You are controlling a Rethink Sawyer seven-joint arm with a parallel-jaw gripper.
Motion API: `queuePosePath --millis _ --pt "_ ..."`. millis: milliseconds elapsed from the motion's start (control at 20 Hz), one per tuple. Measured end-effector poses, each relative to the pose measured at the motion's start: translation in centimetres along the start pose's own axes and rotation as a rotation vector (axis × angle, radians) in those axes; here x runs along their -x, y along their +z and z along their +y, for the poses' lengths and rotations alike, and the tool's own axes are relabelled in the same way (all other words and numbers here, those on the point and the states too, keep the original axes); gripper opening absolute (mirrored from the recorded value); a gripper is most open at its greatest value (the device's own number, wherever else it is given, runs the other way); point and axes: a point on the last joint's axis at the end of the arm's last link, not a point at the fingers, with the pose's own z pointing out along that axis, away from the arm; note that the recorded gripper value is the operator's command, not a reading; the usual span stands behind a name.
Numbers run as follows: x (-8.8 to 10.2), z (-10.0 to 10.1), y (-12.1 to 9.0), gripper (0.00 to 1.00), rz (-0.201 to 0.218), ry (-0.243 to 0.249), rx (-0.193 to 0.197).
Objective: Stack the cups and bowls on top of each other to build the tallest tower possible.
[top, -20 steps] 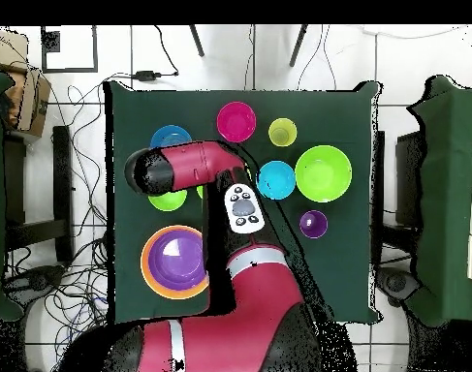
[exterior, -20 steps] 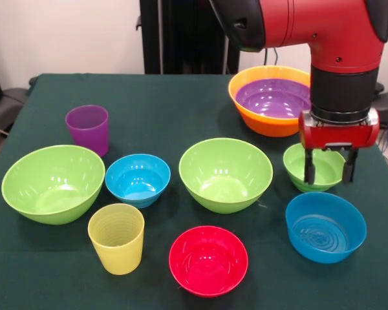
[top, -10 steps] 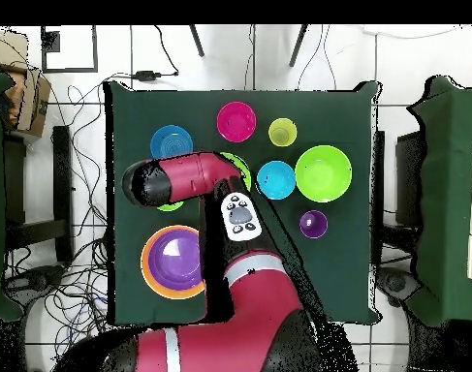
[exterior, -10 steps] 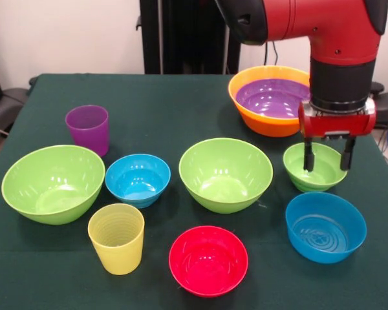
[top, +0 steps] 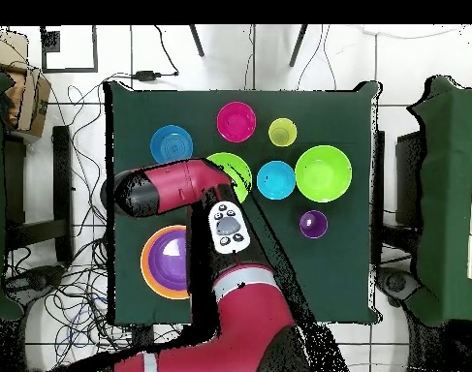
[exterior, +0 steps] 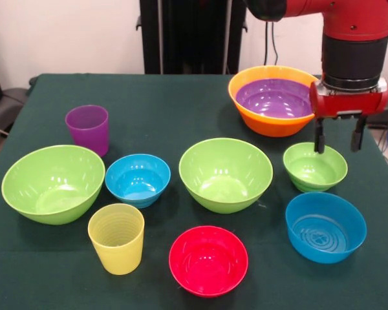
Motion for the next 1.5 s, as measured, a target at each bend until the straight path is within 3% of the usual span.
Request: queuePosePath --millis 750,1050,1500 --pt "-1.0 1.3 0.9 1.00 -0.058 -0.018 0.032" --pt "-1.7 1.2 3.3 1.00 -0.088 -0.008 0.055" --pt "-3.5 0.9 6.9 1.00 -0.099 -0.002 0.080"
